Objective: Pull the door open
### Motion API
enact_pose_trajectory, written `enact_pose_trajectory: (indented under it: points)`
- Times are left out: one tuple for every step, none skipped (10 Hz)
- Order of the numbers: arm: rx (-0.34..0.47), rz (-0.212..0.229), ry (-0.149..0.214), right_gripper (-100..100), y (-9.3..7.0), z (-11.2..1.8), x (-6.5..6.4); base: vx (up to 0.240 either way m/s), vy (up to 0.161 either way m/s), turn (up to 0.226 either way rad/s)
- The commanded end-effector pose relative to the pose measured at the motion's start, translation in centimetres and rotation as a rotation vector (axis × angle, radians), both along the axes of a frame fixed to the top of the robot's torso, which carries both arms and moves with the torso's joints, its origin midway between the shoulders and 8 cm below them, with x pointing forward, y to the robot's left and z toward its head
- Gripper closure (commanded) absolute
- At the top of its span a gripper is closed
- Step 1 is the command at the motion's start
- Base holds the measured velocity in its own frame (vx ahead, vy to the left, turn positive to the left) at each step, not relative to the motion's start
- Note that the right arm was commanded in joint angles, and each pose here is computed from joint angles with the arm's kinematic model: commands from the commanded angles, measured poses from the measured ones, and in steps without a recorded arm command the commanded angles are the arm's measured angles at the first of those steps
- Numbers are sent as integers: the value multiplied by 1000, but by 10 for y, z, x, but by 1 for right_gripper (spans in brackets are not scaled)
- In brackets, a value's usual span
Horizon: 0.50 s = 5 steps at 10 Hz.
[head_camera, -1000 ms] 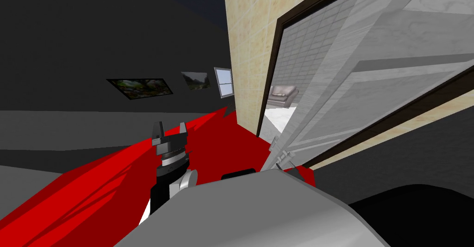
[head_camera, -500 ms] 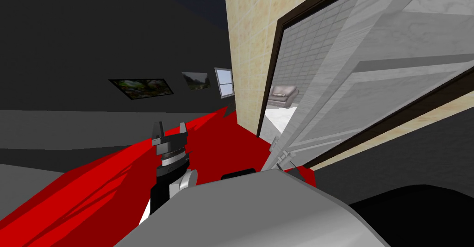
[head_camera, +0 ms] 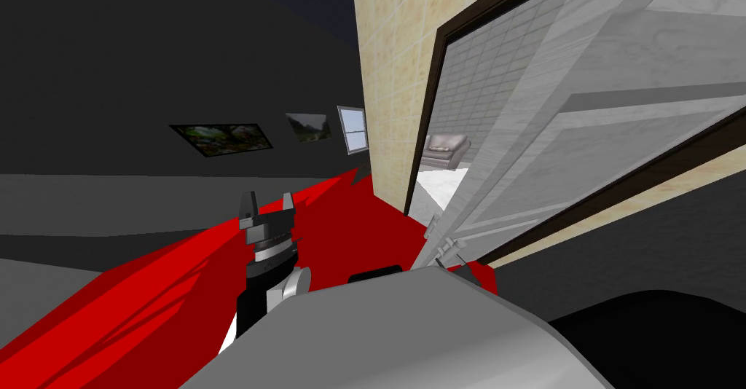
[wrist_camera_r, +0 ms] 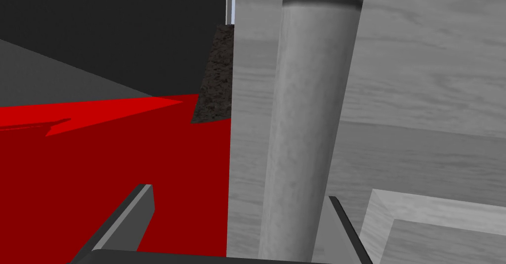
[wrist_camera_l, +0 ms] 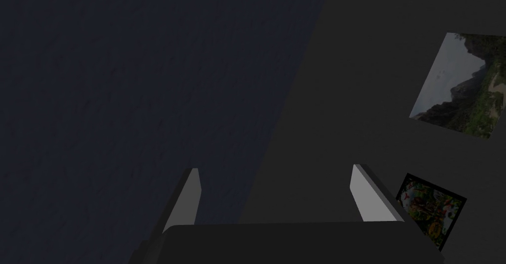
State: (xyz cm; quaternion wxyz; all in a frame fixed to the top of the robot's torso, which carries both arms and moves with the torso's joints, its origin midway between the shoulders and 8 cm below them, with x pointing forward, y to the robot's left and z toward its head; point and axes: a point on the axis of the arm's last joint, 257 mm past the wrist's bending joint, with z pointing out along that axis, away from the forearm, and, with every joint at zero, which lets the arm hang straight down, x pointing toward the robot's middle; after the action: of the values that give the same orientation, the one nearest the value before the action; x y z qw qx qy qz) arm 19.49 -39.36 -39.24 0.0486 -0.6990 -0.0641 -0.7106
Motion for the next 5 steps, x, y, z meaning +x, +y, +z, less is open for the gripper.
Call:
enact_pose_trajectory:
  points:
    - [43,35,11,100,28,-9,-3,-5,1,6]
    - [43,35,11,100,28,-9,-3,-12,10,14]
    - [43,35,11,100,28,-9,-3,7,2,-20]
    - [26,29,30,100,22,-14,-8,19,1,14]
    - [19,27,37,100,20,-16,-9,15,0,7]
